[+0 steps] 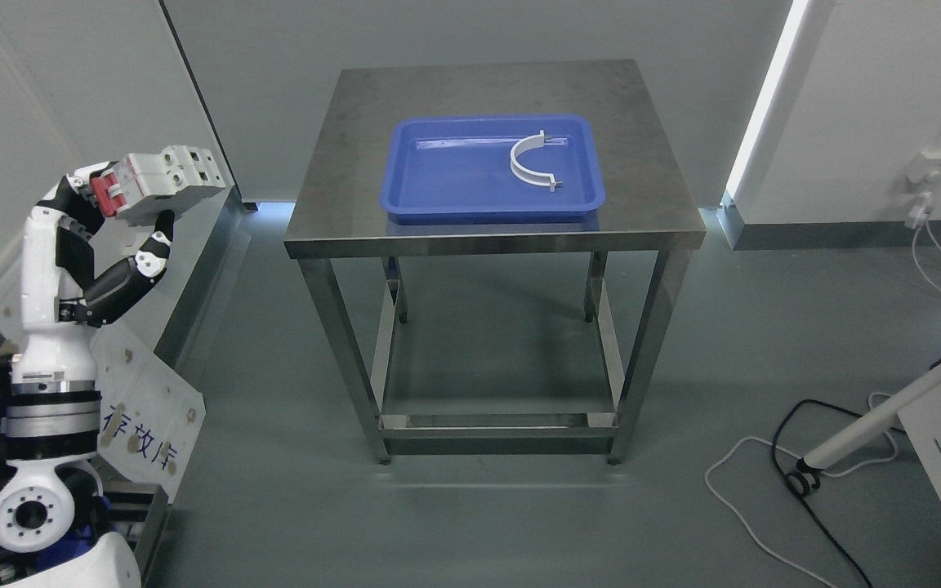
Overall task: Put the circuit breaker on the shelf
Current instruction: 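Hold the breaker raised in the left hand while turning toward the bin shelf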
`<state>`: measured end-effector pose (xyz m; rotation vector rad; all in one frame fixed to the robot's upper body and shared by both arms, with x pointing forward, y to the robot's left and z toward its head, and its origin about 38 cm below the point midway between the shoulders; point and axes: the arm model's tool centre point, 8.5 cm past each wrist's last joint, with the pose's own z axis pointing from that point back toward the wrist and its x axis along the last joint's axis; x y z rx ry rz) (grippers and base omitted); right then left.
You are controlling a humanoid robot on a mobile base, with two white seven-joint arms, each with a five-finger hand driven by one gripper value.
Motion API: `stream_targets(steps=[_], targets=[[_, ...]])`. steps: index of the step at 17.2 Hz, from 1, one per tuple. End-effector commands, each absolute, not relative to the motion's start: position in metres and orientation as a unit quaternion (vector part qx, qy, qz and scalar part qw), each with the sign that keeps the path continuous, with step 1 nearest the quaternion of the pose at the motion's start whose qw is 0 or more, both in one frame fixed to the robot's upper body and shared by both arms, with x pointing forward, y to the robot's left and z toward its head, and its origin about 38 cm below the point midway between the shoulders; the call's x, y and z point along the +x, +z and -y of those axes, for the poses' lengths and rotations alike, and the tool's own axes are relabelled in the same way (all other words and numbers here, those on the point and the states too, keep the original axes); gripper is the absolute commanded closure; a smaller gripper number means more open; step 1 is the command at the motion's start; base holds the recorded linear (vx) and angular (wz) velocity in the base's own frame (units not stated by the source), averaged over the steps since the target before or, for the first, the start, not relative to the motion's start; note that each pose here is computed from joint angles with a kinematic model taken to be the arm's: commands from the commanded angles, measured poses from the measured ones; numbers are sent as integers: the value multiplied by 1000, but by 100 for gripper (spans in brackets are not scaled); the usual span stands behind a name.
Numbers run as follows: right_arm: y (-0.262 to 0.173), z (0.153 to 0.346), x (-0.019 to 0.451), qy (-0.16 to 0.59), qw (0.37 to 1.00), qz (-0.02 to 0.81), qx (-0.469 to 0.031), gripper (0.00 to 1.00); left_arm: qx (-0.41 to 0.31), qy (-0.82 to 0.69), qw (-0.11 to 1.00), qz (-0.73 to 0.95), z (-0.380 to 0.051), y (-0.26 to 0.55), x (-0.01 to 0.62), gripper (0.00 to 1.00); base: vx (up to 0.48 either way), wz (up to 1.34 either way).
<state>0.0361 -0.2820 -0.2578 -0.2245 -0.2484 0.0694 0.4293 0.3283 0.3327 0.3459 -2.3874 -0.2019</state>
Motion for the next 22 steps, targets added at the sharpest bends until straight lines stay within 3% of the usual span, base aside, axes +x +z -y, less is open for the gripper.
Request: stream_targets(steps=[1,16,22], targets=[[-259,293,19,47,991,38,-123,0,146,-86,304,937,-330,373,419,86,-345,145],[-259,293,18,47,991,38,-123,0,177,-119,297,931,-350,413,418,86,-386,101],[-259,293,19,47,991,38,-123,0,184,-127,300,927,-353,431,420,86,-233,597]])
